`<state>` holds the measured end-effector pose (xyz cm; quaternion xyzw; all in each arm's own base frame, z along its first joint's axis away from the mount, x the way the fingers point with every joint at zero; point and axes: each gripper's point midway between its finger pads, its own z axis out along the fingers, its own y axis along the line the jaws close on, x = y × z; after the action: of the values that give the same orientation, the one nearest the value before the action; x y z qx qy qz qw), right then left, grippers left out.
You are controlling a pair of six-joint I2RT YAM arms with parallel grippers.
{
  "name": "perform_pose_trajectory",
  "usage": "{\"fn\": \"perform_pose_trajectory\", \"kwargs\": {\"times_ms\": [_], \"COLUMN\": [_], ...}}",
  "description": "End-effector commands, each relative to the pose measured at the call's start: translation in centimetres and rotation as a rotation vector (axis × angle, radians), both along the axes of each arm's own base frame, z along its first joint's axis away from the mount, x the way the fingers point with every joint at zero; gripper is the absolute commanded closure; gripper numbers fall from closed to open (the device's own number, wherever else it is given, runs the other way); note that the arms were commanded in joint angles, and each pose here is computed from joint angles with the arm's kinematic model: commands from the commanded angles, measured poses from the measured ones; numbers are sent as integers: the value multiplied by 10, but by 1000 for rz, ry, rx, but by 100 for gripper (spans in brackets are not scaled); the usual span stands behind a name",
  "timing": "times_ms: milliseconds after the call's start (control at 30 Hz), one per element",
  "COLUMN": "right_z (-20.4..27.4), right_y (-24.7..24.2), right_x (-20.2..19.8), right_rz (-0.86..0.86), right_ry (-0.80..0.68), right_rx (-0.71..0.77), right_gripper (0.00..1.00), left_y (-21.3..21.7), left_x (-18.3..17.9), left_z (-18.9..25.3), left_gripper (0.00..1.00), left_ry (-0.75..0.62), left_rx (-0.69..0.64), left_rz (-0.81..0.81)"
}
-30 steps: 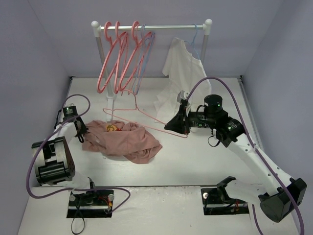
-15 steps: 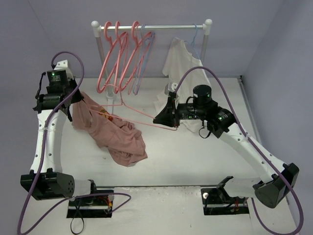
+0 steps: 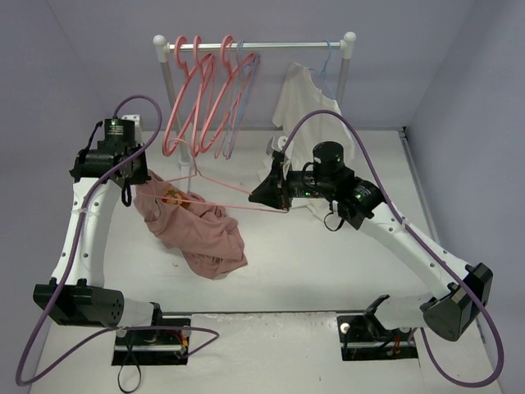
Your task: Place the t-shirt on the hanger
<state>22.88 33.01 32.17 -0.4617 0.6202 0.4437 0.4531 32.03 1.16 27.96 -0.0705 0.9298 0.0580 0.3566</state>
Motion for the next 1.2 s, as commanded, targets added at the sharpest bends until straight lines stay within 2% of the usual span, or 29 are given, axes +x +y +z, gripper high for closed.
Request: {"fn": "perform_pose_trajectory", "kwargs": {"times_ms": [0,367,700,967,1167], "right_z": [34,33,33,37,51], "right_y": [6,0,3,12,17], "right_x": [6,-5,-8,-6,-2], "right_rz": [-15,-13,0,-8,-40], "right_ry": [-87,-70,-67,-67,-63], "right_rx": [101,112,117,156,253], "right_gripper": [100,100,100,100,100], "left_y": [11,43,31,6,-12], "left_x": [-8,-9,-9,-5,-7], "left_z": [24,29,28,29,38], "left_gripper": [100,100,100,100,100], "left_ry": [-49,-37,-31,-53,-67], "left_rx": [93,245,236,110,17], "left_rz": [10,137,101,83,78]}}
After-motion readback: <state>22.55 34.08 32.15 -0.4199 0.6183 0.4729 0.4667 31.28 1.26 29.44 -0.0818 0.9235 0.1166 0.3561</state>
